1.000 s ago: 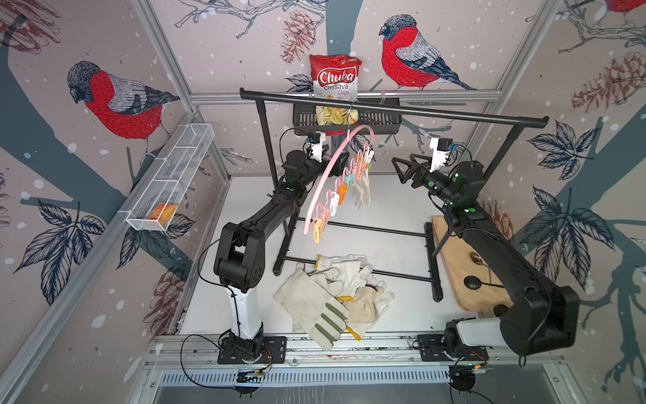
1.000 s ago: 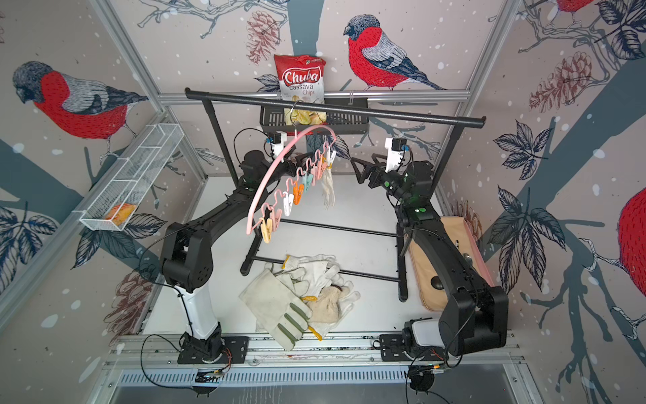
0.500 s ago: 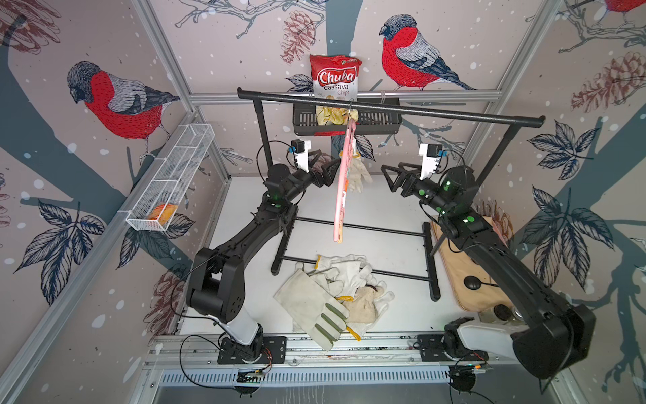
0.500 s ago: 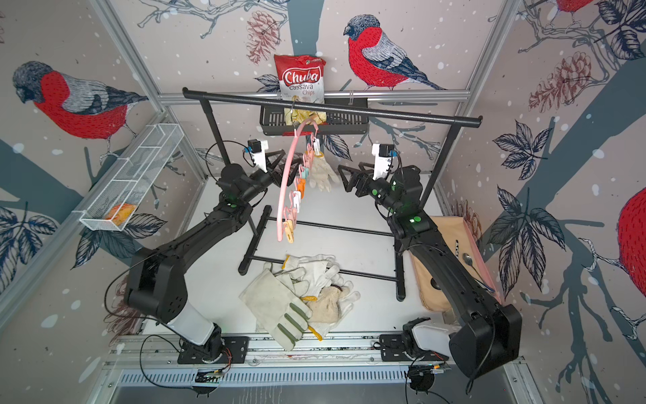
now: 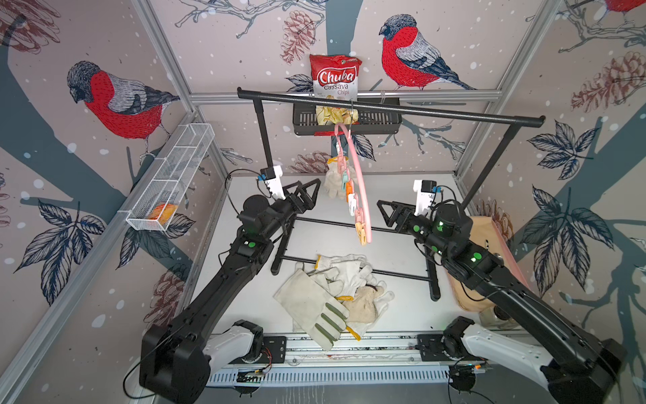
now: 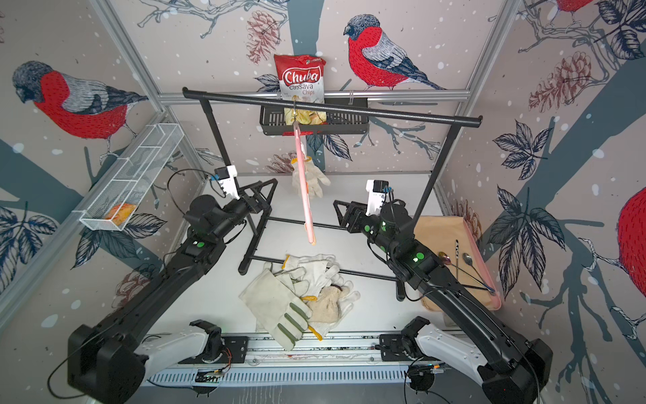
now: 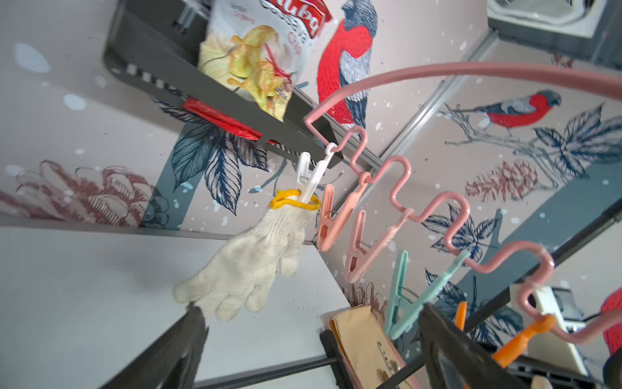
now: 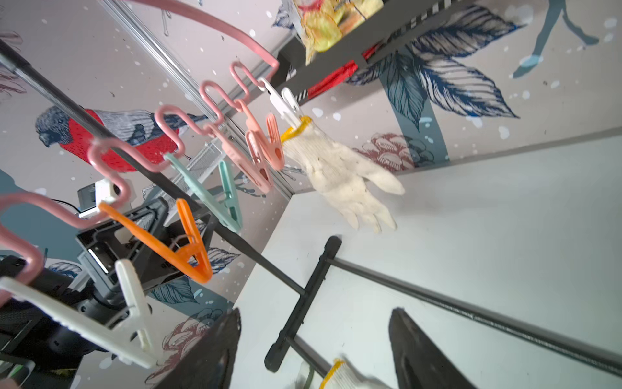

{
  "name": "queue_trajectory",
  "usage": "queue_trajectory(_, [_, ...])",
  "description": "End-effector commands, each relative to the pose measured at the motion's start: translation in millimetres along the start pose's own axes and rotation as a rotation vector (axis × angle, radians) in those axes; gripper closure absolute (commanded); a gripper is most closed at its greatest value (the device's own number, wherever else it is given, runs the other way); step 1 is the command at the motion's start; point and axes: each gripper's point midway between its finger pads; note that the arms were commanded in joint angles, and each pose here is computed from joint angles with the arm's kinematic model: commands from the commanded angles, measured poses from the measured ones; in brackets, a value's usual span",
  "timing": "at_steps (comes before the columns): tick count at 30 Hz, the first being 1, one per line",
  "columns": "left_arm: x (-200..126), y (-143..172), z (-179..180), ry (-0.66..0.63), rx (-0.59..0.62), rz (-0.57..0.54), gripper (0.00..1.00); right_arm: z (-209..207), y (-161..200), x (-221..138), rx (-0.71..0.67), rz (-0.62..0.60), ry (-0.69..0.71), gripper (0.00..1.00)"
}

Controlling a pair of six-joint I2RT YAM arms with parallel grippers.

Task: Clip the gloves onto a hanger to dry
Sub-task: Clamp the glove onto the hanger, then pick up the glove from the center of the board.

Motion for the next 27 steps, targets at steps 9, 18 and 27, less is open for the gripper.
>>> queue_trajectory(9, [-45.9,78.5,10.9,-0.080,0.082,0.180,0.09,-33.4,113.4,-12.2,0.291,0.350,0.220,0.38])
queue_trajectory(18, [-92.2,62.9,61.4,-0.405,0.107,0.114,0.07,-21.4,175.4,-13.5,0.244,0.593,0.115,0.36])
queue_trajectory(27, [-115.4,94.3,131.4,-0.733,-0.234,0.196,0.10,32.9,197.4,9.5,0.122,0.696,-0.250,0.36])
Point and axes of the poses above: each gripper's point midway between its finger pads, its own x axis out along the fingers, its own z axis along the line the jaws close on, y = z × x, and after that the axes turned 11 degrees about -x, right-handed
